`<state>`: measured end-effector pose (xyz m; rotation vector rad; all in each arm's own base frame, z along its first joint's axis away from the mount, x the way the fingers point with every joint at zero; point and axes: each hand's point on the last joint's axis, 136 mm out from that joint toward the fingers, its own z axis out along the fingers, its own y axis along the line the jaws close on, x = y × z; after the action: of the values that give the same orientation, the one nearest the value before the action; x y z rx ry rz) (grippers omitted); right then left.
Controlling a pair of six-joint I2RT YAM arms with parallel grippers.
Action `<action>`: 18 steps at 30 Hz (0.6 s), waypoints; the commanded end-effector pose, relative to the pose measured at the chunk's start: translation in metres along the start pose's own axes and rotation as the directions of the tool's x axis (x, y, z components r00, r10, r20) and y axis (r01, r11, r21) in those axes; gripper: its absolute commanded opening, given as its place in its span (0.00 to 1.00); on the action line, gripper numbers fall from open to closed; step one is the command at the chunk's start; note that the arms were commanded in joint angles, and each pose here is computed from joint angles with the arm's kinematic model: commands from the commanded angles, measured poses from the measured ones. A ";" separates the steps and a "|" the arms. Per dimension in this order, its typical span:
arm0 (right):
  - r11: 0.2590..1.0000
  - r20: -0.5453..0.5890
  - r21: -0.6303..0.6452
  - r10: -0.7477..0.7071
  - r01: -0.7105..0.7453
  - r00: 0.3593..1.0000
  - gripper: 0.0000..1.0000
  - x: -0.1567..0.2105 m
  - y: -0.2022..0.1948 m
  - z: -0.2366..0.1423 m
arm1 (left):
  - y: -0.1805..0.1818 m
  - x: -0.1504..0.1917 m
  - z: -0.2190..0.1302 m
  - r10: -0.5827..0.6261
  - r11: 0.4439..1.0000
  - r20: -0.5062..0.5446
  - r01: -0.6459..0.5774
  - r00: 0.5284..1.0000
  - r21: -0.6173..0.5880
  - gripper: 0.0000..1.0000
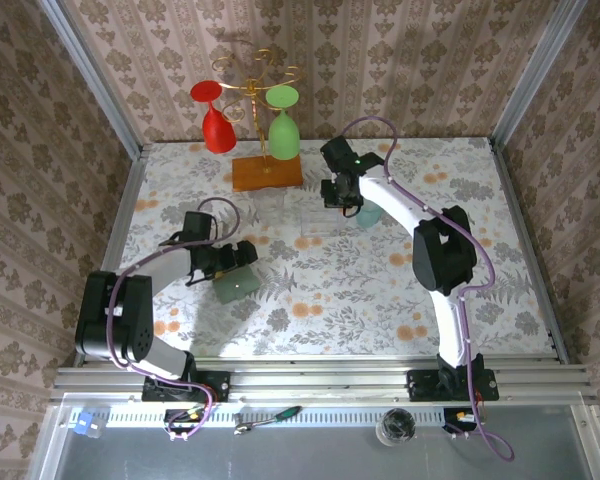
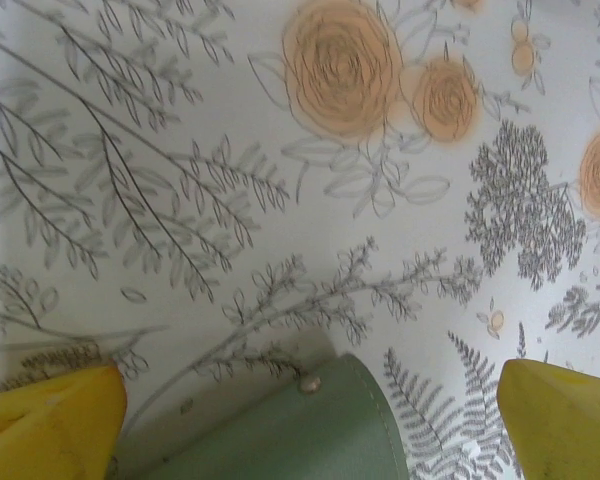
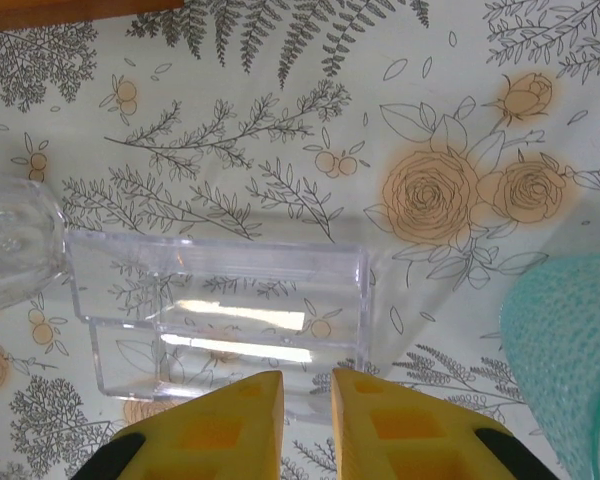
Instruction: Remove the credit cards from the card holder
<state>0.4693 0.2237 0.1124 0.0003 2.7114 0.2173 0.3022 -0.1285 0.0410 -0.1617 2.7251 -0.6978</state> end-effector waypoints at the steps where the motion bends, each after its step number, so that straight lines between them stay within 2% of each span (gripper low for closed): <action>1: 0.999 0.026 -0.031 0.012 -0.011 1.000 0.20 -0.002 0.005 -0.021 | 0.002 0.029 -0.006 -0.001 0.999 -0.093 -0.003 0.996 -0.042 0.97; 12: 0.998 0.039 -0.055 0.016 -0.014 0.999 0.21 0.008 0.004 -0.030 | -0.004 0.067 -0.010 0.025 0.993 -0.161 -0.043 0.987 -0.108 0.98; 18: 0.998 0.036 -0.062 0.020 -0.017 0.999 0.21 0.017 0.001 -0.030 | -0.018 0.082 -0.008 0.115 0.974 -0.208 -0.151 0.971 -0.167 0.98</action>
<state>0.4452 0.2155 0.1162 -0.0008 2.7050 0.2500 0.2337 -0.1564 0.0329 0.0325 2.9064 -0.5493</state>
